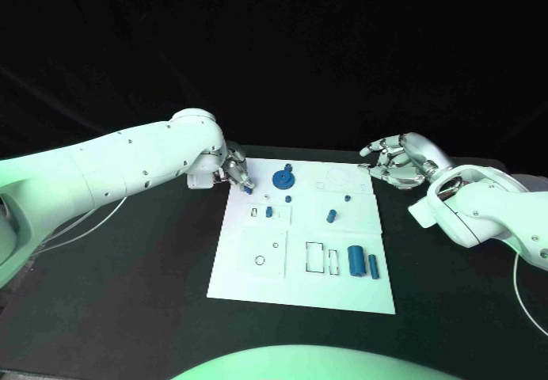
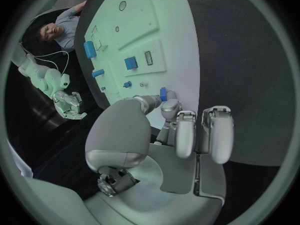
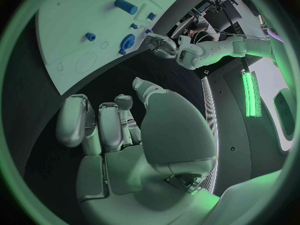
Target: Assemble the parts on the task board
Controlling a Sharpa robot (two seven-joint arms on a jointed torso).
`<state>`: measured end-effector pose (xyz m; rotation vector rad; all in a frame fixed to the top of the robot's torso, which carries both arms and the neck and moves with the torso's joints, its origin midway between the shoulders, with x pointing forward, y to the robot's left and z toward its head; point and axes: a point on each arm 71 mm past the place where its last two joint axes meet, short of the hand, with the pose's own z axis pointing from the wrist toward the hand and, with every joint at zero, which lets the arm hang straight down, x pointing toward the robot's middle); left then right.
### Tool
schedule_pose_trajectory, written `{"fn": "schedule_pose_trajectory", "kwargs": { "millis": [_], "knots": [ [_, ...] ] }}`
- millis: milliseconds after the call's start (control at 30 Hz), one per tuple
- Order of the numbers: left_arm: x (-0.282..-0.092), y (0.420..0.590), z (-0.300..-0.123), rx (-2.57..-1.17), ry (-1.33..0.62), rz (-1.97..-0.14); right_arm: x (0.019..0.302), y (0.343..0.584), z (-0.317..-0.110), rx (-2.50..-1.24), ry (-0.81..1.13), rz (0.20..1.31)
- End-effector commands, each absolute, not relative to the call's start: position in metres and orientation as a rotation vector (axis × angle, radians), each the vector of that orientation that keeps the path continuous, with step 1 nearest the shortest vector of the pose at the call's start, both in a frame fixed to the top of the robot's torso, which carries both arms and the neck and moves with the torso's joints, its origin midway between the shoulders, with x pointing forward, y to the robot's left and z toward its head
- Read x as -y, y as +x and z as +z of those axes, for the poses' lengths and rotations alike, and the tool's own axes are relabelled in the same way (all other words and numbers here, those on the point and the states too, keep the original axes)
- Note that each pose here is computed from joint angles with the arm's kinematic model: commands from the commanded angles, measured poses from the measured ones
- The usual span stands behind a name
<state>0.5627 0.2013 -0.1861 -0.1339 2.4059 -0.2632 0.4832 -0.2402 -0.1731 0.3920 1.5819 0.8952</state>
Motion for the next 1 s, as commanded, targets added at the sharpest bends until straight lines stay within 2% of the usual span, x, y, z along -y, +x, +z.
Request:
{"fn": "schedule_pose_trajectory", "kwargs": {
  "millis": [33, 533, 667, 1000],
  "knots": [
    [-0.199, 0.56, -0.185, -2.398, -0.2, -0.353, 0.241, 0.484, -0.172, -1.563, 0.383, 0.91],
    [-0.204, 0.522, -0.176, -2.328, -0.245, -0.487, 0.256, 0.491, -0.173, -1.535, 0.49, 0.958],
    [-0.205, 0.512, -0.179, -2.318, -0.209, -0.48, 0.26, 0.493, -0.172, -1.515, 0.501, 0.965],
    [-0.199, 0.499, -0.185, -2.261, -0.075, -0.408, 0.267, 0.497, -0.171, -1.484, 0.519, 0.966]
  ]
}}
